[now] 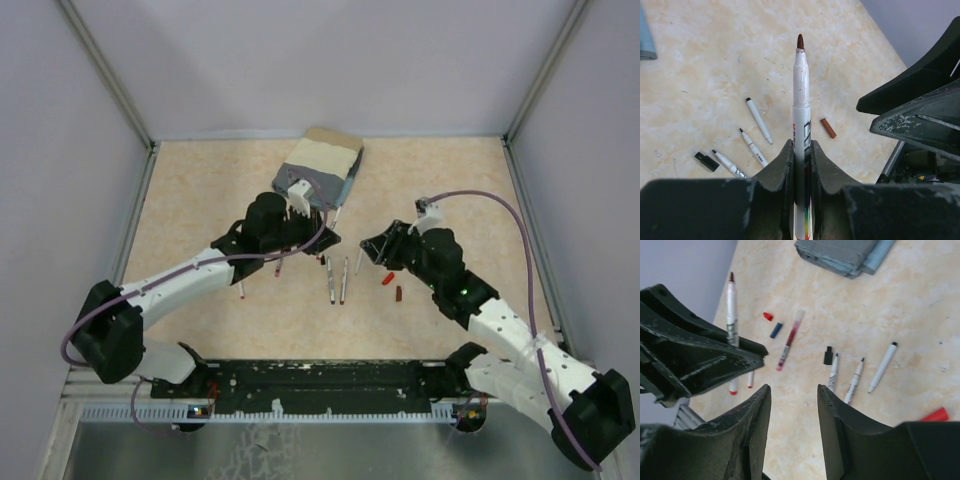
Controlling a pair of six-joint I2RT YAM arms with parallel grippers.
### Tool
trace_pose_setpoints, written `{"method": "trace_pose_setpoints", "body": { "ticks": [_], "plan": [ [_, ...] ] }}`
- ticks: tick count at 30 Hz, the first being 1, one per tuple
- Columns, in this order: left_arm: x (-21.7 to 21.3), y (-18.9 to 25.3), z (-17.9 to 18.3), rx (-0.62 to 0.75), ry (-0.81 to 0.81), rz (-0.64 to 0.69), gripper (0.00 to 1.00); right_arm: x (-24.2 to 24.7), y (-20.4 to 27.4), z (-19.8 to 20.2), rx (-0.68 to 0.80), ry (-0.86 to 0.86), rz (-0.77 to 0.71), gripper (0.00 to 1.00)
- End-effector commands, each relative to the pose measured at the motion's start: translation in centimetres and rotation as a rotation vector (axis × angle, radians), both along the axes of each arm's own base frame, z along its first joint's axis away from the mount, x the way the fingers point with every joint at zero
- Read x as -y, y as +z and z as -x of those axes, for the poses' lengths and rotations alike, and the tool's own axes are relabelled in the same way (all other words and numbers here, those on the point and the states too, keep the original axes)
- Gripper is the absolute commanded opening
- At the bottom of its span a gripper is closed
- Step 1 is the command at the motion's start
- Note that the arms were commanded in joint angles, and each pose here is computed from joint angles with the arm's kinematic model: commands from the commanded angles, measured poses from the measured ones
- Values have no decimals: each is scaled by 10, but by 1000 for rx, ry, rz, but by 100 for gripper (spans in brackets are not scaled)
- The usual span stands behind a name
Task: Insert the pens into the pen caps
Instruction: Pick up the pen from the center of the board, then pick up the pen cap from the center of the board.
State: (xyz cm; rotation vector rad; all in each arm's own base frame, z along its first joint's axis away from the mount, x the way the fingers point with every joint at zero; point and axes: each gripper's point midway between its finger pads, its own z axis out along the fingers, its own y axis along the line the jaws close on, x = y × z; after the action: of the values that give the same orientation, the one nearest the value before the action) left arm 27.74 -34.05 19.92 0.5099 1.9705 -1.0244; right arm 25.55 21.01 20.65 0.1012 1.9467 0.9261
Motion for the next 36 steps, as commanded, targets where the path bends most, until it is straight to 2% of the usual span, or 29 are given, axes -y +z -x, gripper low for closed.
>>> {"method": "trace_pose_setpoints", "body": {
  "ticks": [1, 9, 17, 29, 36],
  "plan": [
    [-13, 24, -10, 89, 25, -10, 0, 24, 6, -6, 29, -94, 88, 42],
    [-37, 51, -21, 215, 68, -24, 0, 47, -22, -13, -104, -222, 220, 43],
    [-35, 82, -24, 312, 25, -16, 0, 68, -50, -21, -236, -353, 346, 43],
    [-36, 74, -20, 323, -9, -28, 0, 75, -84, -26, -410, -437, 469, 45],
    [-35, 72, -18, 315, -18, -26, 0, 66, -113, -31, -513, -416, 536, 45]
  ]
}}
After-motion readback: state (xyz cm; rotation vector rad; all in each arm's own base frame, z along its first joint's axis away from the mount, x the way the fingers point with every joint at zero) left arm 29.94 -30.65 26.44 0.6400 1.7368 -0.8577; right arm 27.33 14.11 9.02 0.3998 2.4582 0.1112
